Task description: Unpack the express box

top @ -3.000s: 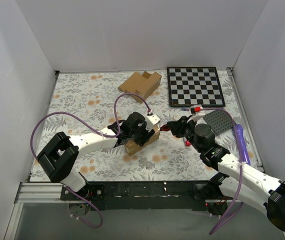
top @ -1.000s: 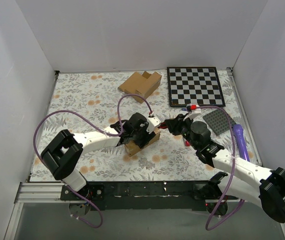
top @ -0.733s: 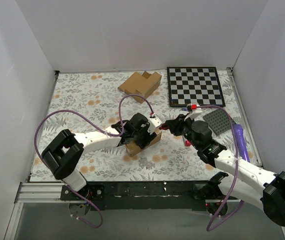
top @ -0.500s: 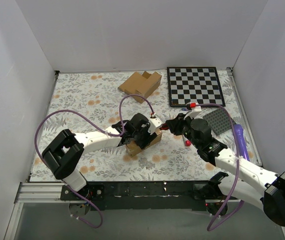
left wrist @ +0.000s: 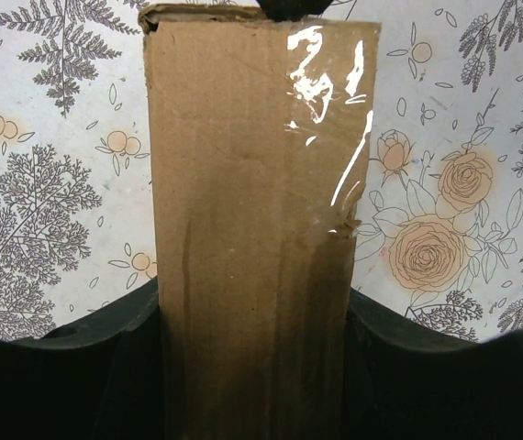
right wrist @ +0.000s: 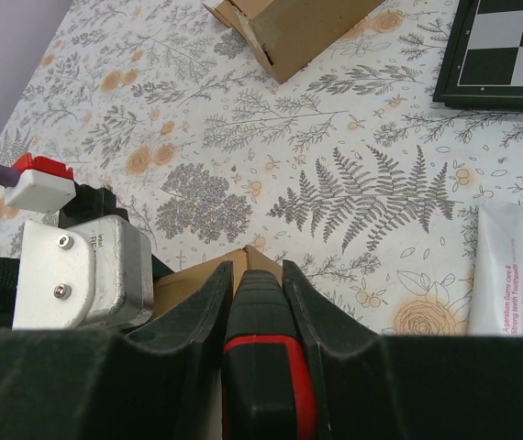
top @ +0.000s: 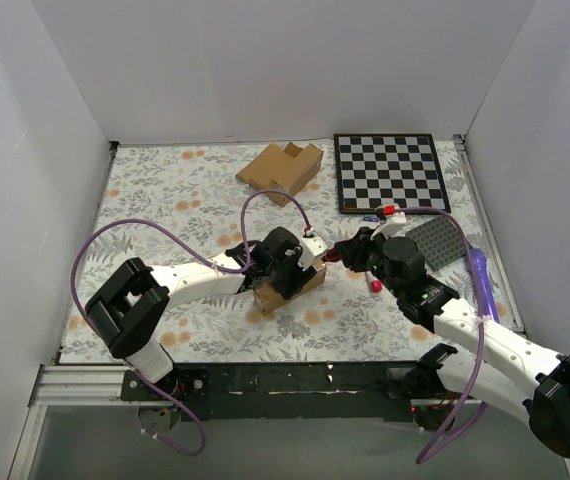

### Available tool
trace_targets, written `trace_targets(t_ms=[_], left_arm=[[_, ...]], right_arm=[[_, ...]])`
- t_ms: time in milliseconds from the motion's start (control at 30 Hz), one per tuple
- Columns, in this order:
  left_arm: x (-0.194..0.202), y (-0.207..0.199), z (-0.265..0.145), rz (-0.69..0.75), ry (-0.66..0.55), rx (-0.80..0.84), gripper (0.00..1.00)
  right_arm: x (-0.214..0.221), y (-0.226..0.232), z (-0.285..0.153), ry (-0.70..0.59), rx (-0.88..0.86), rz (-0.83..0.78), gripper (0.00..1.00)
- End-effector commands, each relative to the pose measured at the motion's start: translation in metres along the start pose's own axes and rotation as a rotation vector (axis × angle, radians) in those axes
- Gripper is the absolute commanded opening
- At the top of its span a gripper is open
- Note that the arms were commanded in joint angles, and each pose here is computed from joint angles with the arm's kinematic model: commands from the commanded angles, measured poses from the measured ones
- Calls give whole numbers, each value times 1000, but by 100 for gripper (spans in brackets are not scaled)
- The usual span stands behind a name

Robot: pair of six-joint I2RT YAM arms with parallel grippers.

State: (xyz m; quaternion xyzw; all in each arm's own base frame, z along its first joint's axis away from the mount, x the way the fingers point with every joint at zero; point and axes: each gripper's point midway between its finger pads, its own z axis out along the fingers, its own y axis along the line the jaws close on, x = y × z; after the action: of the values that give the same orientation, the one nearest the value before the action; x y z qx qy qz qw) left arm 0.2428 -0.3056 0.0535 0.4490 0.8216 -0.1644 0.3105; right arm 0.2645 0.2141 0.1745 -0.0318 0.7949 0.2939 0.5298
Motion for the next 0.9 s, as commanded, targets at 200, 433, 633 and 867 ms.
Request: trace_targets(t_ms=[200,433,633,867], left_arm=[[60,5,9,-72,201,-38,34],[59,6,9,-78,200,-42,34],[60,5,9,-82,201,-38,34],[60,6,9,-88,203,-45,34]], right_arm=[[13,11,-16,84,-44,30,1],[13,9,-20,82,-38,34,1],[19,6,-22,93,-35,36,1],[25,5,-26,108,-38,48,1]])
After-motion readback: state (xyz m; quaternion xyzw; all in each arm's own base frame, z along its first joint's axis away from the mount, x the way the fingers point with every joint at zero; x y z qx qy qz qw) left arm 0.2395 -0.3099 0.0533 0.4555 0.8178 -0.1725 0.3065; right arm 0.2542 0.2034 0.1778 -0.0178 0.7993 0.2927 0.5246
